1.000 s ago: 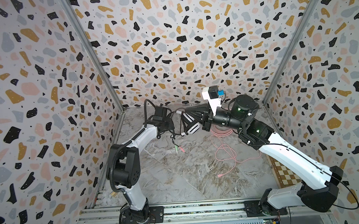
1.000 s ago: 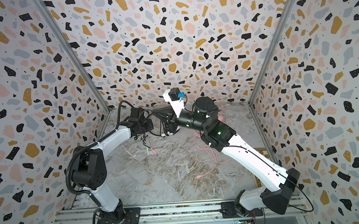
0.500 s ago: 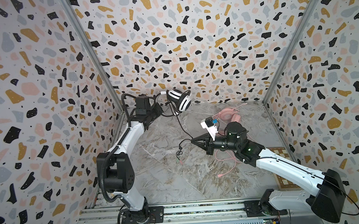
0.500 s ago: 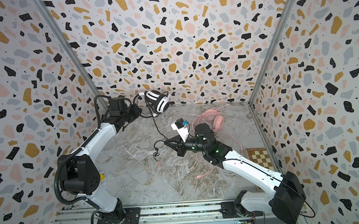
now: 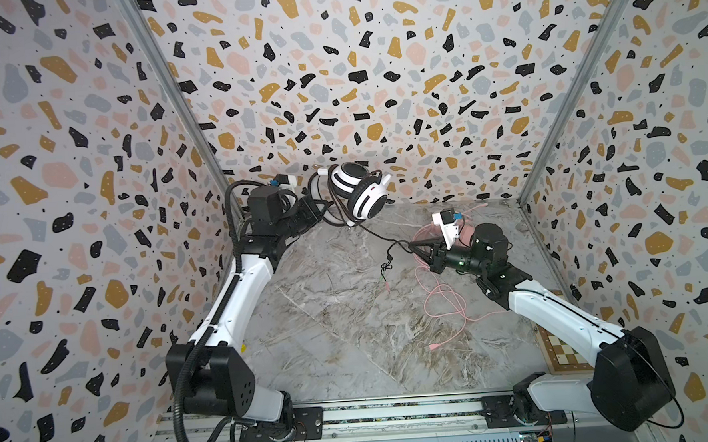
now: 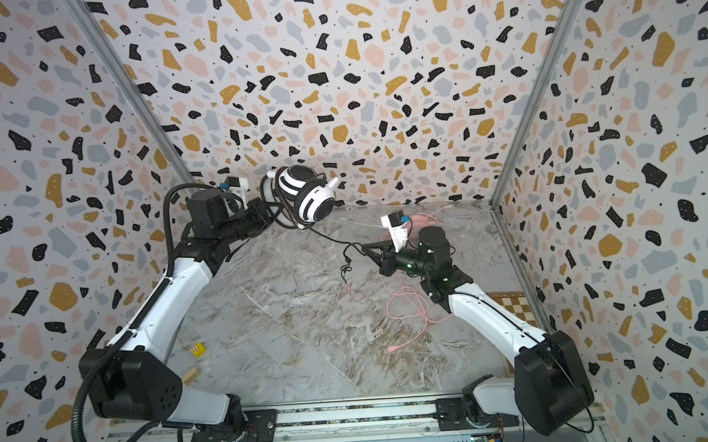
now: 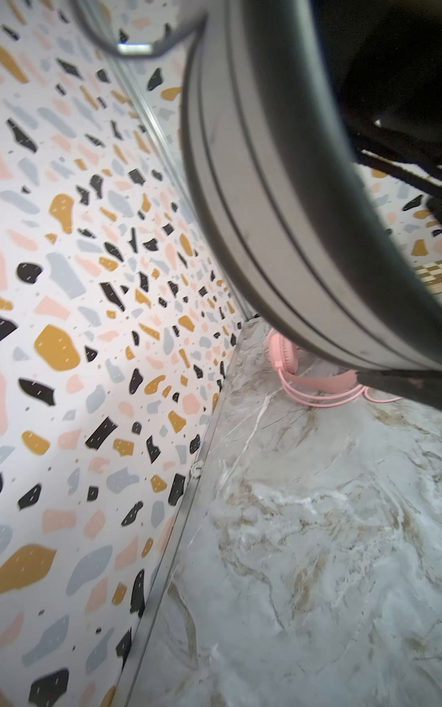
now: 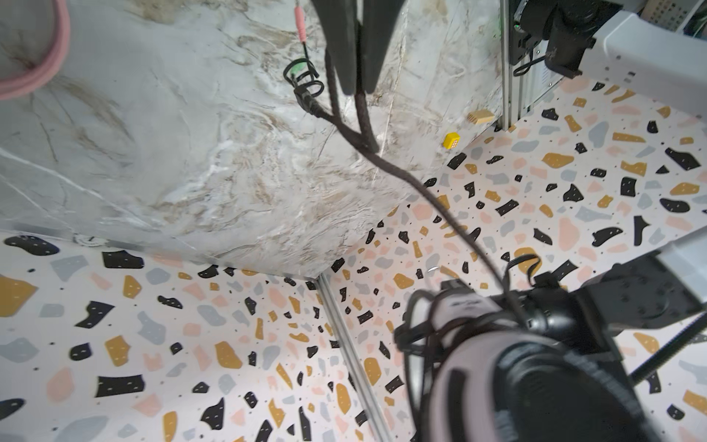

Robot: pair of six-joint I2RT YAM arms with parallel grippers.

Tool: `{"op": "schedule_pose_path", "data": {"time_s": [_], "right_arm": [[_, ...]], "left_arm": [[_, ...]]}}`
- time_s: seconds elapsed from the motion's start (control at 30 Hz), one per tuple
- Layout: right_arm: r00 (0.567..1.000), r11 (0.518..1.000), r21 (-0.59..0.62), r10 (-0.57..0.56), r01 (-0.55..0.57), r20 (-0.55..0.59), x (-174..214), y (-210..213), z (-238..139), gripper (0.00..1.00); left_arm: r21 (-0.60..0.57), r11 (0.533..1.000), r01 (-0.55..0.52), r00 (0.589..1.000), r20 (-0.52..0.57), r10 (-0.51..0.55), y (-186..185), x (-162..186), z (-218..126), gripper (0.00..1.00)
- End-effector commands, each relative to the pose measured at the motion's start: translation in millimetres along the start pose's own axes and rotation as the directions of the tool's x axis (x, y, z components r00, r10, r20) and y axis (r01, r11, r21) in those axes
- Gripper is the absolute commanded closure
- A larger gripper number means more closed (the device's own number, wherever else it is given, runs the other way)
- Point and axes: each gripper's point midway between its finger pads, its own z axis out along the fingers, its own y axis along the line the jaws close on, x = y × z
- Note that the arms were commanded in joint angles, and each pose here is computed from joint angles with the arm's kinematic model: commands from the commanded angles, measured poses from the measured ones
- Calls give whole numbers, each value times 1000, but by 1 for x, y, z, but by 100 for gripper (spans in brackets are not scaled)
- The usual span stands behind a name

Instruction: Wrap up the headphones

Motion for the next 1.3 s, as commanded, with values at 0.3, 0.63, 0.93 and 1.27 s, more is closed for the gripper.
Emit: {"op": "schedule_pose_path", "data": {"time_s": [0.3, 0.63, 0.93, 1.27], "right_arm": [[988, 999, -15, -47, 50, 145, -103, -26, 0, 100], [998, 988, -140, 67, -64, 16, -26, -30, 9, 94], [990, 983, -132, 118, -128, -84, 24, -33, 2, 71], [986, 957, -288, -12, -37, -165, 74, 20, 20, 41]], "left_arm": [[52, 969, -241, 914, -324, 245, -4, 88, -48, 100], [-10, 977, -211, 920, -340, 195, 13, 99, -50, 100], [-28, 981, -191, 952, -249, 178, -8, 56, -41, 100], [-63, 986, -152, 962, -240, 133, -23, 27, -36, 100]]}}
